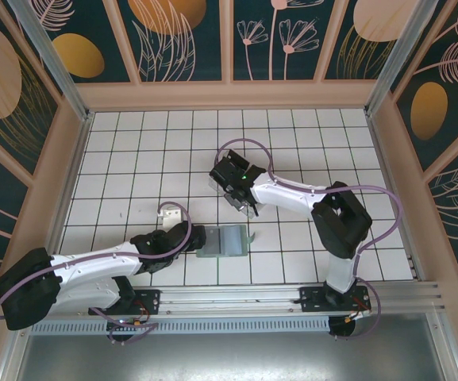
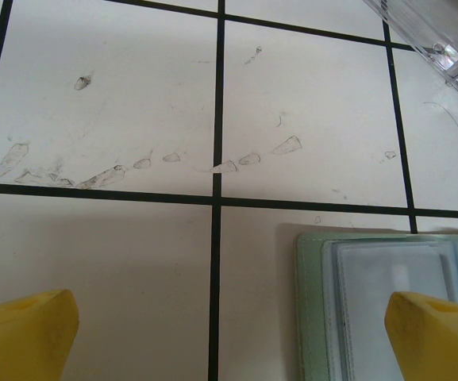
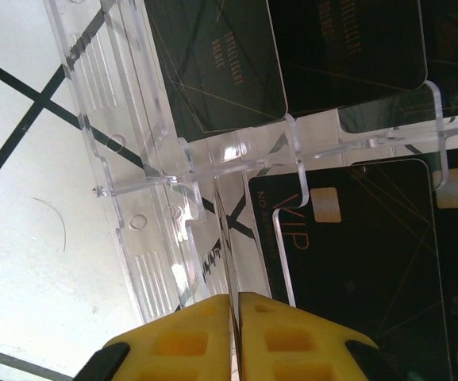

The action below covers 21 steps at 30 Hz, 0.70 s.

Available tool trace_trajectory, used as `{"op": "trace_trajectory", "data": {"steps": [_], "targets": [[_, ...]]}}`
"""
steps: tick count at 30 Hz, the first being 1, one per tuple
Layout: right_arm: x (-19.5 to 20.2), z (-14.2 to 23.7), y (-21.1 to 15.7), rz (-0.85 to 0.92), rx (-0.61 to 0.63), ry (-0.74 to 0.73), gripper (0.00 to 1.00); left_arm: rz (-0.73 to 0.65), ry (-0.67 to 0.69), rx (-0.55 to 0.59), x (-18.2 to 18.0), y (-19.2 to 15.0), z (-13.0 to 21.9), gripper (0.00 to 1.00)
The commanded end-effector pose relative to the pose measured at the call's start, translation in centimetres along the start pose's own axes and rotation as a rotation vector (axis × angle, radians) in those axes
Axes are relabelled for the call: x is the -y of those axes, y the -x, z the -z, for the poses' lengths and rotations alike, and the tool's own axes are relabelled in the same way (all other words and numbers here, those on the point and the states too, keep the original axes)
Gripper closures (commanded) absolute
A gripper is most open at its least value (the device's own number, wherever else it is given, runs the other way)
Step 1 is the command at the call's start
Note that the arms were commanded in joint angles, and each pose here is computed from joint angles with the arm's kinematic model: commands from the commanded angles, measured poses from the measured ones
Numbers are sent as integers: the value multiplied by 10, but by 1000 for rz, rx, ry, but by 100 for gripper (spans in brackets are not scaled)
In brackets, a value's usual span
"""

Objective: Put the credit cards into the card holder

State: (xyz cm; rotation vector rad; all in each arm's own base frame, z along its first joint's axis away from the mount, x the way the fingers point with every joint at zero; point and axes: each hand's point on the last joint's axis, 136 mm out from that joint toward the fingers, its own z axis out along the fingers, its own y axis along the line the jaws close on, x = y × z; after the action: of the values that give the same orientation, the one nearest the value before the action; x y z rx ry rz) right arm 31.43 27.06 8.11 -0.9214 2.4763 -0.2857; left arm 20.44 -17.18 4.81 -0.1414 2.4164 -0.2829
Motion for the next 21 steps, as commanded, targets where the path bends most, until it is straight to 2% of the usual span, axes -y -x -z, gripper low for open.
{"op": "trace_trajectory", "data": {"steps": [1, 7, 11, 21], "targets": [[2, -7, 1, 17, -9, 2, 92, -14, -1, 8, 2, 3, 1, 1], [0, -9, 2, 36, -4, 15, 100, -18, 3, 6, 2, 3, 0, 1], [4, 0, 10, 38, 22, 13, 100, -22, 6, 6, 2, 3, 0, 1], [18, 61, 48, -19, 166, 44, 100, -38, 18, 6, 3, 5, 1, 1]]}}
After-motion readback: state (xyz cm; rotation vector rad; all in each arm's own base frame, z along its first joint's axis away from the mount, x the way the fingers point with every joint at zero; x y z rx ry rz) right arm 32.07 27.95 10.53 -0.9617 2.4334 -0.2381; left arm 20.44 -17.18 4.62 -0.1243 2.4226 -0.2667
